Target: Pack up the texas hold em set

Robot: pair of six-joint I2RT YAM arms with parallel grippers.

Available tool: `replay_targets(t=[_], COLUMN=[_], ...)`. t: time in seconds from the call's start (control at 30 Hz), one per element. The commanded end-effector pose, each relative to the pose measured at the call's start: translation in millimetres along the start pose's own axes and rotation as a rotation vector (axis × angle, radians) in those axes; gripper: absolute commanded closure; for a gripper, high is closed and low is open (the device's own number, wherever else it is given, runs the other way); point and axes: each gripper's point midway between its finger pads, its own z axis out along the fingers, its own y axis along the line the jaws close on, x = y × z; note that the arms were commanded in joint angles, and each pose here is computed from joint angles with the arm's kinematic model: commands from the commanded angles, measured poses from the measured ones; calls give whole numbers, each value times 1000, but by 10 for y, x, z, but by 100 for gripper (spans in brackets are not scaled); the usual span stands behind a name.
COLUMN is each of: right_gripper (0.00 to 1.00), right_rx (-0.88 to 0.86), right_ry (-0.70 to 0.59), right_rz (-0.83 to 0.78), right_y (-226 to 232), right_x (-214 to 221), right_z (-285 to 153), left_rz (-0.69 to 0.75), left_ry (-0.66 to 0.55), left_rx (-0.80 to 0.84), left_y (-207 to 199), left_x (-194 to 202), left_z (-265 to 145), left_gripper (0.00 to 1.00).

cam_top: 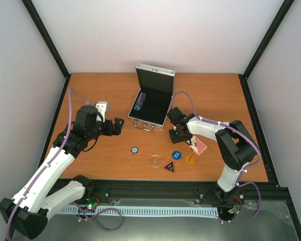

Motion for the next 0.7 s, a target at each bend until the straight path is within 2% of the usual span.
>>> replay_targets(t=[0.0,0.3,0.53,0.67], right_gripper=[59,59,58,37], right_rx=[-26,-35,-35,35], right_ry=[83,32,14,16], right_rz=[0,-39,-53,-53], right_y=[91,330,430,300], right_x=[218,40,-11,24], right_z=[46,-193,-265,-210], left_rz=[-5,4,18,21], left_ry=[-7,-24,-67,-102], left_rx=[-5,-10,-80,-73], left_y=[15,7,81,49], left_x=[2,-66,-245,-348], left_z=[-40,-97,-299,-457], left_gripper=[0,0,0,0])
